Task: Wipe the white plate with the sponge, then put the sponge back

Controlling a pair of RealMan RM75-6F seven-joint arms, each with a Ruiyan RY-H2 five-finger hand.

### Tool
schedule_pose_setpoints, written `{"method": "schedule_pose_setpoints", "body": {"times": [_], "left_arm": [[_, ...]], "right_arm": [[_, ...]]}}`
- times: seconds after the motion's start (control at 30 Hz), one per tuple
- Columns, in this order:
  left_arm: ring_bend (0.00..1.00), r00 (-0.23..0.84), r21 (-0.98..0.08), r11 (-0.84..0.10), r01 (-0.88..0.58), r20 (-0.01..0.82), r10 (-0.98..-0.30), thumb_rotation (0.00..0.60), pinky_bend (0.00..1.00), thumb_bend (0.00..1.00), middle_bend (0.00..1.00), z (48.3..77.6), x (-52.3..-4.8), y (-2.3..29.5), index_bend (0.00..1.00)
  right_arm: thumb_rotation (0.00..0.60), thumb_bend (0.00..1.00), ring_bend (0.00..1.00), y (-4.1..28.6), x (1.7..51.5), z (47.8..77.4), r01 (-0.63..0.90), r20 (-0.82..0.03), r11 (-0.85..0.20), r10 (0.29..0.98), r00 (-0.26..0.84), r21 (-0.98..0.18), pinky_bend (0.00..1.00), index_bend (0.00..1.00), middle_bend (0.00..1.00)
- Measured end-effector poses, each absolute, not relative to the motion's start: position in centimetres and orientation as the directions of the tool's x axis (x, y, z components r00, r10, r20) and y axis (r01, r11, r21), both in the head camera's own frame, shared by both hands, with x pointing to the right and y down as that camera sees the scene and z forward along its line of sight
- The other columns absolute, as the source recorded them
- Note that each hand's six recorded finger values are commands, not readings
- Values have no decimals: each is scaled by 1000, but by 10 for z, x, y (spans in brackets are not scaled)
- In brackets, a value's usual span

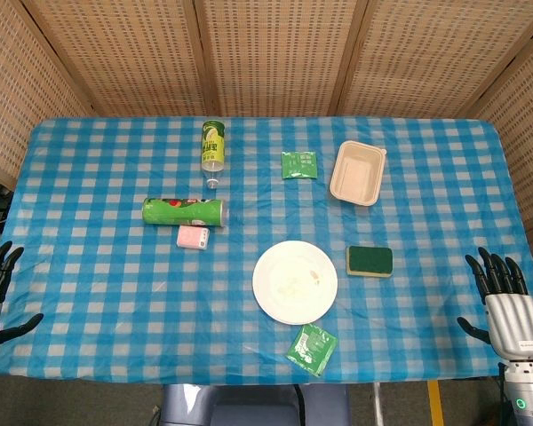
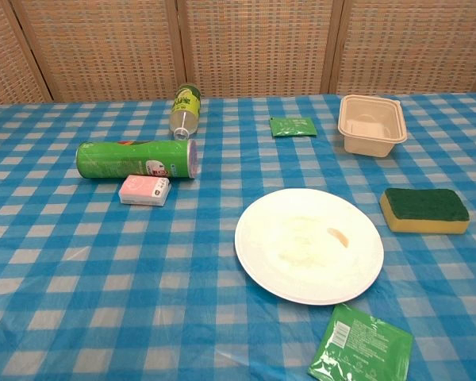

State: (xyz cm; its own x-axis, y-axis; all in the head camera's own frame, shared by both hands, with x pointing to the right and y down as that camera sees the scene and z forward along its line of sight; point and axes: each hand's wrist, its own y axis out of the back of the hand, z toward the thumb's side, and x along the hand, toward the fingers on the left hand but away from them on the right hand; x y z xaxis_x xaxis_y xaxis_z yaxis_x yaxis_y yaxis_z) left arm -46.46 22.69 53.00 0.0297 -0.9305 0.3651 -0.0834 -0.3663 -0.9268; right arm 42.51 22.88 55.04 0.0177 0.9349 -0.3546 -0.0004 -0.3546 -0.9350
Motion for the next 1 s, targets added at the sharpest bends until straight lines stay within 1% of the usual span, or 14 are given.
{"method": "schedule_pose_setpoints", "body": {"times": [0.3,0.4,0.57,0.67,0.77,0.83,1.0], "left_arm": [[0,24,-925,-371,-83,370,-929,600,0,0,0,532,-465,226,0],[0,17,-925,-369,-86,369,-929,600,0,0,0,533,-466,224,0],[0,4,-924,-374,-78,375,-927,600,0,0,0,537,-468,220,0],[0,-11,-924,-375,-76,377,-926,600,0,0,0,540,-470,217,0],[0,-20,-924,-377,-68,379,-925,600,0,0,0,543,-471,215,0],[0,-25,-922,-381,-64,383,-923,600,0,0,0,545,-471,214,0],[0,-46,-917,-394,-55,397,-917,600,0,0,0,551,-474,212,0]], "right_arm": [[600,0,0,228,424,555,2,-370,-371,929,25,-929,0,18,0],[600,0,0,223,419,559,-1,-380,-380,924,44,-925,0,18,0],[600,0,0,199,401,573,-59,-402,-398,909,110,-915,0,33,0],[600,0,0,178,384,584,-81,-428,-421,889,164,-904,1,60,30],[600,0,12,156,362,595,-99,-458,-448,862,217,-889,52,108,99],[600,0,55,145,349,602,-107,-478,-467,844,244,-878,122,155,154],[600,0,139,121,309,628,-112,-542,-535,787,295,-837,217,210,229]]}}
